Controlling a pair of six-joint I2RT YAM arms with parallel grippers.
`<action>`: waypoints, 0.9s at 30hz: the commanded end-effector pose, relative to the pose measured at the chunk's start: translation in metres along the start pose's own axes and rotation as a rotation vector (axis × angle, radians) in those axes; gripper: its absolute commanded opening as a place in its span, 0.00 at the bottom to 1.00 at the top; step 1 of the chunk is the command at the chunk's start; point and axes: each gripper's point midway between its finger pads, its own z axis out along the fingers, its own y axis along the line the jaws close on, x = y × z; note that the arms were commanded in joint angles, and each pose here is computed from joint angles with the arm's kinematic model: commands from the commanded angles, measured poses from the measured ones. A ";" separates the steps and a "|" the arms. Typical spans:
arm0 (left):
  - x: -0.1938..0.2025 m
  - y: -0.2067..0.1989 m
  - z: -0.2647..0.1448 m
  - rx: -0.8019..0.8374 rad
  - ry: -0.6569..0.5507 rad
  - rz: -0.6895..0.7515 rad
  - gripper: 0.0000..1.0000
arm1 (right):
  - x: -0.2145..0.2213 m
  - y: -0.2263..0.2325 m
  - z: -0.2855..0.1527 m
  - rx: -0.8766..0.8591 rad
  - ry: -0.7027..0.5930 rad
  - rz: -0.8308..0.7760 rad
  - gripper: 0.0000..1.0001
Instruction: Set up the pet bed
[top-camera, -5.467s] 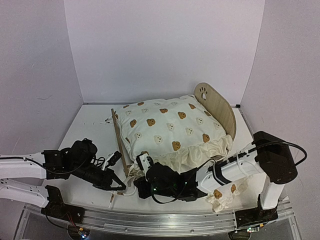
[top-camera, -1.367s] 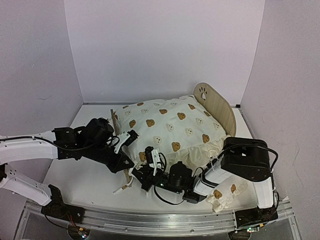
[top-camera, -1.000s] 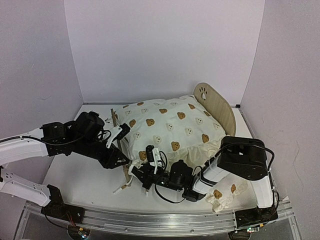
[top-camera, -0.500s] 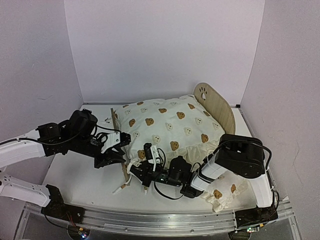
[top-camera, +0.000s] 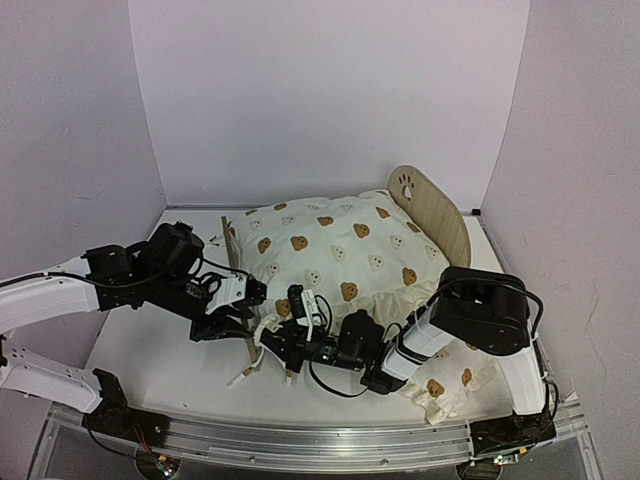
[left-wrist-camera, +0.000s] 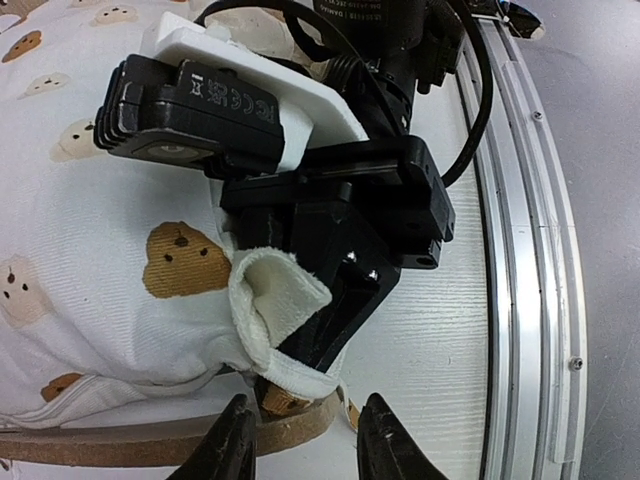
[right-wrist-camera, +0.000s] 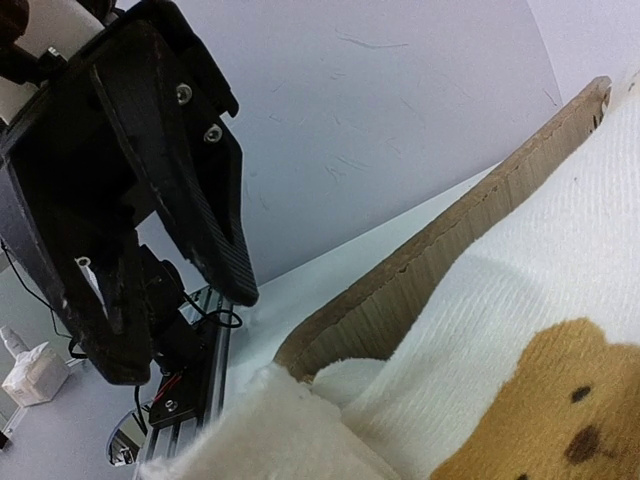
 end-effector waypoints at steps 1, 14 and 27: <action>0.008 0.001 0.007 0.013 0.035 0.041 0.35 | -0.036 0.020 0.002 -0.091 -0.119 -0.073 0.07; 0.025 0.015 0.019 -0.027 0.138 0.100 0.39 | -0.035 0.027 0.005 -0.139 -0.114 -0.084 0.07; 0.032 0.004 0.028 0.065 0.179 0.069 0.32 | -0.045 0.027 0.001 -0.125 -0.138 -0.098 0.07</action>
